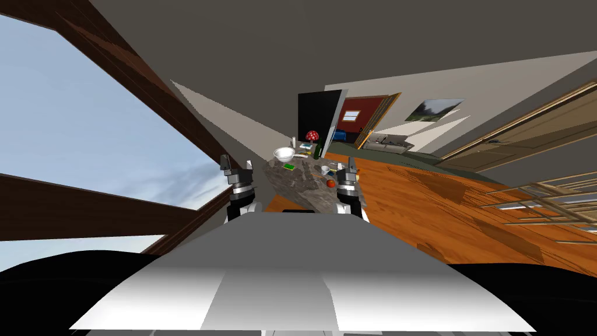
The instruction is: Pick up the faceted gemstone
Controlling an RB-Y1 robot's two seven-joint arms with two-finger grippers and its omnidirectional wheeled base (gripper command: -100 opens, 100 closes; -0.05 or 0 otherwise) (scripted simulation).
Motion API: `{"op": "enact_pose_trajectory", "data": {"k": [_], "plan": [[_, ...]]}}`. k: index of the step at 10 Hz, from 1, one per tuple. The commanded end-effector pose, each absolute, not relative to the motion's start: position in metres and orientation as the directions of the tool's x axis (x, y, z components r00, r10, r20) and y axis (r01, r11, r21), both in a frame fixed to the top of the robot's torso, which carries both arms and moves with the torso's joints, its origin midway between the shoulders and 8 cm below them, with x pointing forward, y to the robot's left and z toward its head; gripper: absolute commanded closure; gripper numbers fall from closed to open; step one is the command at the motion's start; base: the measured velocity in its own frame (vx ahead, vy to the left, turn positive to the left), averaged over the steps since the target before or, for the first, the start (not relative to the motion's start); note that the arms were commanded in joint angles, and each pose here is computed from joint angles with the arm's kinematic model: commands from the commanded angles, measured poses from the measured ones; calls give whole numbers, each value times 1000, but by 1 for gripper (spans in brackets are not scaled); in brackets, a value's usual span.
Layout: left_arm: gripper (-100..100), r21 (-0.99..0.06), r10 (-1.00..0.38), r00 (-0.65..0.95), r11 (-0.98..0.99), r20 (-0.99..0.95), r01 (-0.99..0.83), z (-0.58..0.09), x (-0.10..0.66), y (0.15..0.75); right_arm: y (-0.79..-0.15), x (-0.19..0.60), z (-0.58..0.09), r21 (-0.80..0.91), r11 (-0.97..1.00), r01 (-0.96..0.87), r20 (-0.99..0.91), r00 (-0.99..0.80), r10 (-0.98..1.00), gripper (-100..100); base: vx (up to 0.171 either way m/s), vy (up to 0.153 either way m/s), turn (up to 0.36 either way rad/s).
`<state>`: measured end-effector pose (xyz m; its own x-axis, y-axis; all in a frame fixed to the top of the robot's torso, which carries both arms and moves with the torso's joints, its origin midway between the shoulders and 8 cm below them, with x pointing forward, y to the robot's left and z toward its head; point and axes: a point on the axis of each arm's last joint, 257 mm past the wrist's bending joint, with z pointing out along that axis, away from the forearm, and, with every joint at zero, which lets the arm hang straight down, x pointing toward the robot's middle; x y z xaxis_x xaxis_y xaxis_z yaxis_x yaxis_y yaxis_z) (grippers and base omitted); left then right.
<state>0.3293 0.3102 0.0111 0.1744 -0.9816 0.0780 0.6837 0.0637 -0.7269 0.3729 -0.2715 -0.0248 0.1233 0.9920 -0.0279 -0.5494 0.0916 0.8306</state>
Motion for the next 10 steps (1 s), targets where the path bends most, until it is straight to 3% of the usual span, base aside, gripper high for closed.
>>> {"op": "enact_pose_trajectory", "data": {"k": [1, 10], "plan": [[0, -727, -982, 174, 64, 78, 684, 11, 329, 310, -269, 373, -27, 832, 113, -543, -61, 113, 992, -100, -26, 9, -39], [0, -727, -982, 174, 64, 78, 684, 11, 329, 310, -243, 373, -72, 830, 313, -462, -357, -9, 934, -100, -68, 31, -32]]}}
